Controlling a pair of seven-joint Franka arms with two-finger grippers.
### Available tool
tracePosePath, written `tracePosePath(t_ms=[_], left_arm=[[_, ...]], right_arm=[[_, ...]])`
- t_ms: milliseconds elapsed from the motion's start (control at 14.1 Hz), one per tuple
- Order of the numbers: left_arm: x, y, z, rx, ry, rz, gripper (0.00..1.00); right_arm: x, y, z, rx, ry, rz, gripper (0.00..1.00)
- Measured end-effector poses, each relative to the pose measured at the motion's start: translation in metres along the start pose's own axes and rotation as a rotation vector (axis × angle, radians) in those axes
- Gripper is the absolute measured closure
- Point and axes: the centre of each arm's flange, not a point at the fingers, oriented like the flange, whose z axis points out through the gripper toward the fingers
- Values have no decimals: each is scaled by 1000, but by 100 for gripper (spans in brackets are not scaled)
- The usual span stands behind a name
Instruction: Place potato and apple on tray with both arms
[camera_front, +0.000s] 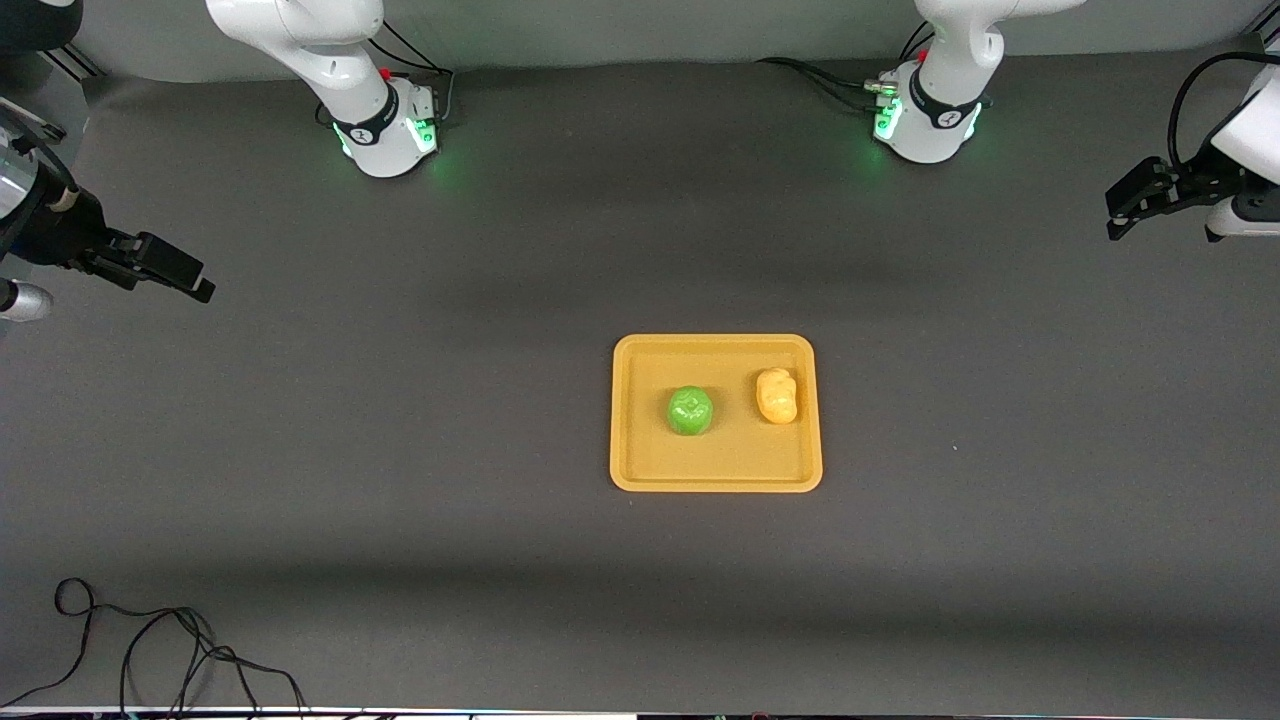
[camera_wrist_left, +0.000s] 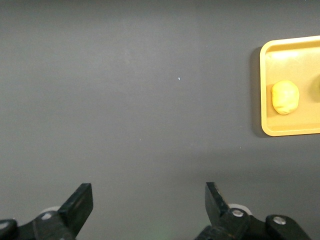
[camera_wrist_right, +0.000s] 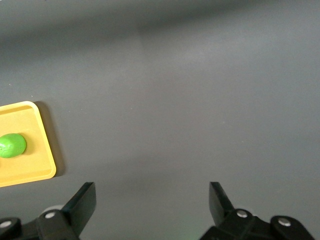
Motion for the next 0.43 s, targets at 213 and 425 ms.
tracePosePath(t_ms=[213, 425], left_arm=[[0, 0, -1, -1, 6, -1, 0], [2, 1, -2, -4, 20, -31, 0]], right_arm=[[2, 6, 13, -4, -22, -48, 0], [2, 8, 22, -18, -36, -91, 0]])
